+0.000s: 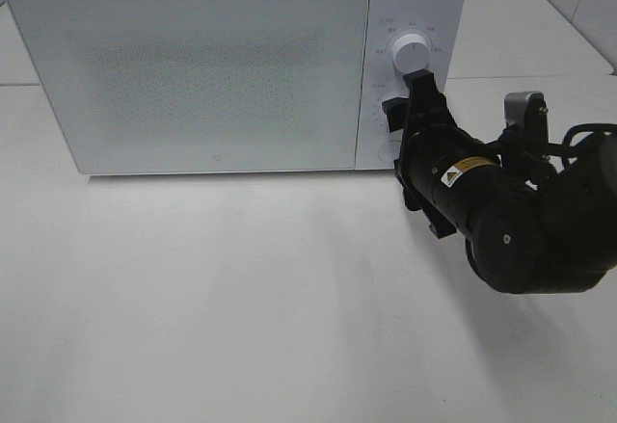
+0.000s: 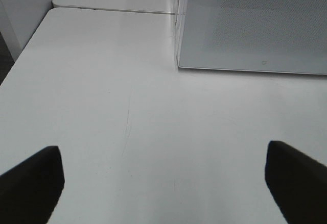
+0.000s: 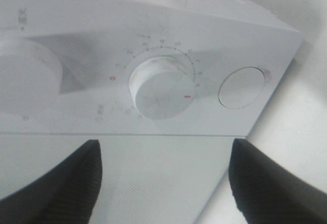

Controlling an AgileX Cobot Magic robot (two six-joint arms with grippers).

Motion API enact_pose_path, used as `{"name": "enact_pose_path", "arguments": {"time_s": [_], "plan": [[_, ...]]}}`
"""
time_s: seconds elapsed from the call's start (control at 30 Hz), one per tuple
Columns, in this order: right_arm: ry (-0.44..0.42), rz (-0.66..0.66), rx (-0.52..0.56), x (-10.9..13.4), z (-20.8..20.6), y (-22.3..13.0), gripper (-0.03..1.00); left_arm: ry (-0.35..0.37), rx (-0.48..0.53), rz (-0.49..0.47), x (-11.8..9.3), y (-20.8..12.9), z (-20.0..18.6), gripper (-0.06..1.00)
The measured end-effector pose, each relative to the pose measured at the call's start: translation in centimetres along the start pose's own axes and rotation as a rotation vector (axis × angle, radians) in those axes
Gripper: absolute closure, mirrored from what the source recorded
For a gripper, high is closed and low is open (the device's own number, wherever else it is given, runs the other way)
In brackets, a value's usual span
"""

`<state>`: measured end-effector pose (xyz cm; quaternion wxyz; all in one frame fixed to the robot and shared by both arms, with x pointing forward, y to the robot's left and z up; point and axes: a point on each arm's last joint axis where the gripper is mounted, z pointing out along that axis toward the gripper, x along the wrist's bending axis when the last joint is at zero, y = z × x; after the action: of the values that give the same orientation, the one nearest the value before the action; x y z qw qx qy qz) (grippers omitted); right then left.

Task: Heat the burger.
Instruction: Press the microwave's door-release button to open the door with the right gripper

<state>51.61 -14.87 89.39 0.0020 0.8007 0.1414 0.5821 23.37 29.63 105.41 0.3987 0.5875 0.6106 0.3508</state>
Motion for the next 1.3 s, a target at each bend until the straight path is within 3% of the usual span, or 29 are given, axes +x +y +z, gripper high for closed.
{"name": "enact_pose_path", "arguments": {"time_s": [0.13, 0.2, 0.27, 0.3, 0.37, 0.4, 0.53, 0.6, 1.0, 1.3], "plan": [[-0.057, -0.131, 0.053, 0.1, -0.9, 0.0, 0.30, 0.000, 0.000, 0.000, 0.0, 0.0, 0.0, -0.05], [-0.145, -0.361, 0.155, 0.6, -2.0, -0.2, 0.30, 0.000, 0.000, 0.000, 0.0, 0.0, 0.0, -0.05], [-0.152, -0.414, 0.176, 0.9, -2.3, -0.3, 0.30, 0.000, 0.000, 0.000, 0.0, 0.0, 0.0, -0.05], [-0.167, -0.554, 0.226, 1.3, -2.9, -0.2, 0.30, 0.000, 0.000, 0.000, 0.0, 0.0, 0.0, -0.05], [-0.172, -0.607, 0.244, 1.4, -3.1, -0.1, 0.30, 0.000, 0.000, 0.000, 0.0, 0.0, 0.0, -0.05], [-0.198, -0.727, 0.296, 1.6, -3.5, 0.3, 0.30, 0.000, 0.000, 0.000, 0.0, 0.0, 0.0, -0.05], [-0.229, -0.864, 0.379, 2.3, -4.0, 1.0, 0.30, 0.000, 0.000, 0.000, 0.0, 0.0, 0.0, -0.05], [-0.251, -0.979, 0.473, 3.2, -4.4, 1.8, 0.30, 0.000, 0.000, 0.000, 0.0, 0.0, 0.0, -0.05], [-0.265, -1.252, 0.829, 6.5, -8.6, 3.1, 0.30, 0.000, 0.000, 0.000, 0.0, 0.0, 0.0, -0.05], [-0.271, -1.325, 0.913, 8.4, -14.0, 4.5, 0.30, 0.000, 0.000, 0.000, 0.0, 0.0, 0.0, -0.05]]}}
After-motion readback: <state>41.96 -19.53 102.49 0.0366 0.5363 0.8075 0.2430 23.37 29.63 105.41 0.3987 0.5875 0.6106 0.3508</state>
